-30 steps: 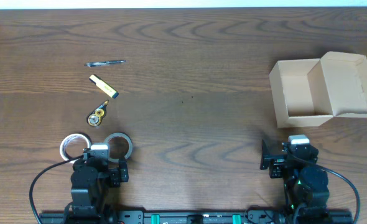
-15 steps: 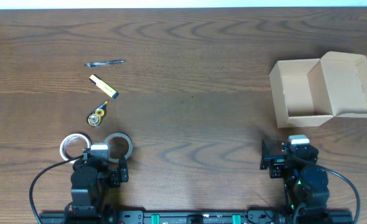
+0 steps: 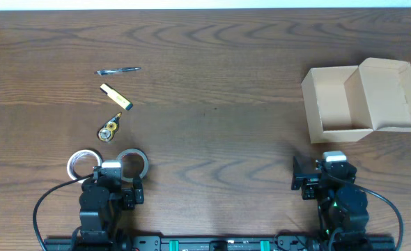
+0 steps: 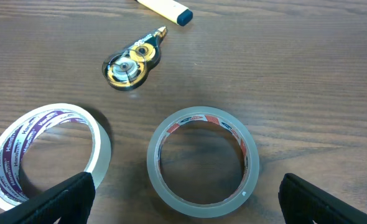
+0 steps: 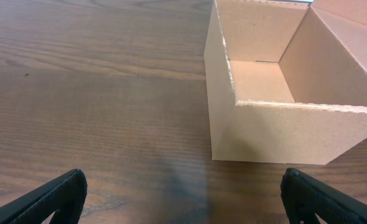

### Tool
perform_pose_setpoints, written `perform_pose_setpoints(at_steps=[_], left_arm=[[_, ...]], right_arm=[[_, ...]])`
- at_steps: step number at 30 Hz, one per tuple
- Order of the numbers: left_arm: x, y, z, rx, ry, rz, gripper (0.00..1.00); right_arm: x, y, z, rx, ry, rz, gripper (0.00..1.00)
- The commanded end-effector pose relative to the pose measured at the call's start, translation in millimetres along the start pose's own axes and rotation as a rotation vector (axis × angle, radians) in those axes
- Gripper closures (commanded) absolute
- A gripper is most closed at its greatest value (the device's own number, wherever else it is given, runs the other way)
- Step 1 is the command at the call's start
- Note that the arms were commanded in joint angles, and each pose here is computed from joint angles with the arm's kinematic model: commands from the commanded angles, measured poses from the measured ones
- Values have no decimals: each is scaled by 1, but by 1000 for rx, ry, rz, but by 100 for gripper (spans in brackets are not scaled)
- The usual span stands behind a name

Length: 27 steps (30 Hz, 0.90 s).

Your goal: Pack container

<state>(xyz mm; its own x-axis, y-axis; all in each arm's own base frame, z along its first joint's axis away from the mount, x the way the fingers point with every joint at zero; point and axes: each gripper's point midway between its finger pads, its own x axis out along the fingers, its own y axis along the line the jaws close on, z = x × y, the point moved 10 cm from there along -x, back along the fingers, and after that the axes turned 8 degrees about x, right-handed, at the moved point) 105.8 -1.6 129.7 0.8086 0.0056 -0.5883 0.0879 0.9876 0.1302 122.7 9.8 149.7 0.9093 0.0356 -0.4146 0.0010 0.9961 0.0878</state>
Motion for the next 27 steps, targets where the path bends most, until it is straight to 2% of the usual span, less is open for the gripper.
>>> perform_pose_setpoints(at_steps=[1, 7, 14, 17, 21, 27], left_arm=[[3, -1, -5, 13, 17, -2, 5], [3, -1, -5, 13, 17, -2, 5], [3, -1, -5, 13, 17, -2, 5], [3, -1, -5, 13, 17, -2, 5], [3, -1, -5, 13, 17, -2, 5], [3, -1, -5, 13, 17, -2, 5]], right_arm=[[0, -1, 1, 26, -17, -12, 1], [-13, 2, 26, 43, -78, 11, 1], [-29, 10, 96, 43, -41, 5, 1], [-24, 14, 129, 67, 24, -12, 1], [-1, 20, 168, 109, 188, -50, 1], [50, 23, 200, 172, 416, -191, 1]])
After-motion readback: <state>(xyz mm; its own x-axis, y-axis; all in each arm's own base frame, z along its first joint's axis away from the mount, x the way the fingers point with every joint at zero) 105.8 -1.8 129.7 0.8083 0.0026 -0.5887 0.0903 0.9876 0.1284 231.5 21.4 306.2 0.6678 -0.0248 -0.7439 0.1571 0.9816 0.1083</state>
